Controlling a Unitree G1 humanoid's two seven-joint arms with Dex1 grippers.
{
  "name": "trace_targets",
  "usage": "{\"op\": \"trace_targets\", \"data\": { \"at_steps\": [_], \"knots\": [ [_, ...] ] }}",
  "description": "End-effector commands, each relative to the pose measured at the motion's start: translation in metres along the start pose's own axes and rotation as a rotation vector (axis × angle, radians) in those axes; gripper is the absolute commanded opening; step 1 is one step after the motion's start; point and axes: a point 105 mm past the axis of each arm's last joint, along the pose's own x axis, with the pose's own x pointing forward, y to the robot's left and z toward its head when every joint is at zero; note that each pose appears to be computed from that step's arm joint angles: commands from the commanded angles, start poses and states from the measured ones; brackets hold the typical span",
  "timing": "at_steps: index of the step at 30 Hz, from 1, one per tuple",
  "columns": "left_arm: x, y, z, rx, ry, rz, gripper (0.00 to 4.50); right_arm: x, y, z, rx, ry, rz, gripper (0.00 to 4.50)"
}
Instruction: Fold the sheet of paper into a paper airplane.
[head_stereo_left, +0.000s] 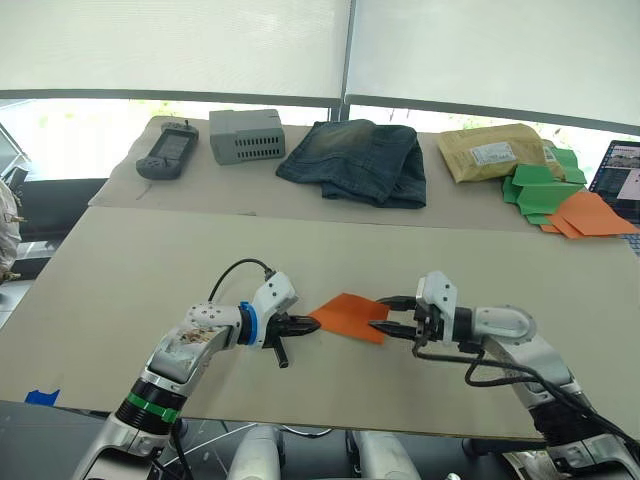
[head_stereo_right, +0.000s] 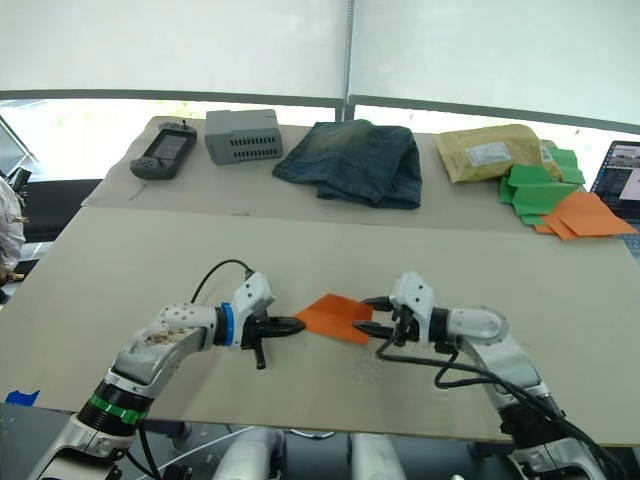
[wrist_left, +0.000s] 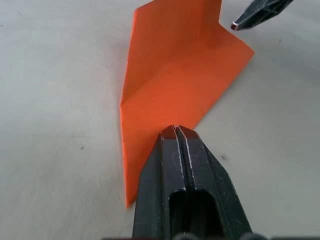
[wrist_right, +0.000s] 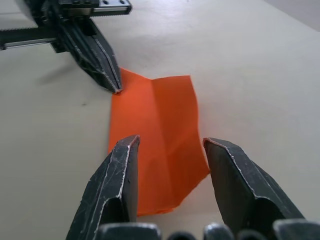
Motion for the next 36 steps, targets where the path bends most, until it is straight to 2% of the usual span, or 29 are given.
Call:
{"op": "trace_targets", "data": {
  "at_steps": [1,2,3,9,13,16,22,30,32,36],
  "knots": [
    [0.002,0.003,-0.03,-0.074,0.093,0.027,0.0,-0.002,-0.003,0.018,0.024,-0.046,0.001,2.31],
    [0.002,0.003,-0.03,-0.075,0.092,0.028,0.0,-0.002,-0.002,0.018,0.033,-0.046,0.003,2.31],
    [0.002,0.003,-0.031,-0.075,0.092,0.028,0.0,-0.002,-0.002,0.019,0.039,-0.047,0.008,2.07],
    [0.002,0.005,-0.032,-0.078,0.094,0.032,0.0,-0.005,0.005,0.017,0.014,-0.033,0.039,0.06],
    [0.002,0.005,-0.033,-0.079,0.096,0.032,0.0,-0.01,0.016,0.009,-0.129,-0.01,0.057,0.02],
    [0.001,0.005,-0.033,-0.079,0.098,0.031,0.0,-0.013,0.025,-0.001,-0.362,0.012,0.067,0.02],
    [0.001,0.005,-0.033,-0.079,0.1,0.026,0.0,-0.009,0.04,-0.013,-0.707,0.0,0.056,0.02],
    [0.0,0.006,-0.029,-0.096,0.082,0.029,0.0,-0.002,0.049,-0.035,-0.891,0.046,0.073,0.02],
    [-0.002,0.007,-0.022,-0.129,0.044,0.029,0.0,0.0,0.051,-0.041,-0.912,0.067,0.079,0.02],
    [-0.017,0.009,0.007,-0.214,-0.109,-0.009,0.0,0.001,0.05,-0.051,-0.912,0.103,0.073,0.02]
  ]
}}
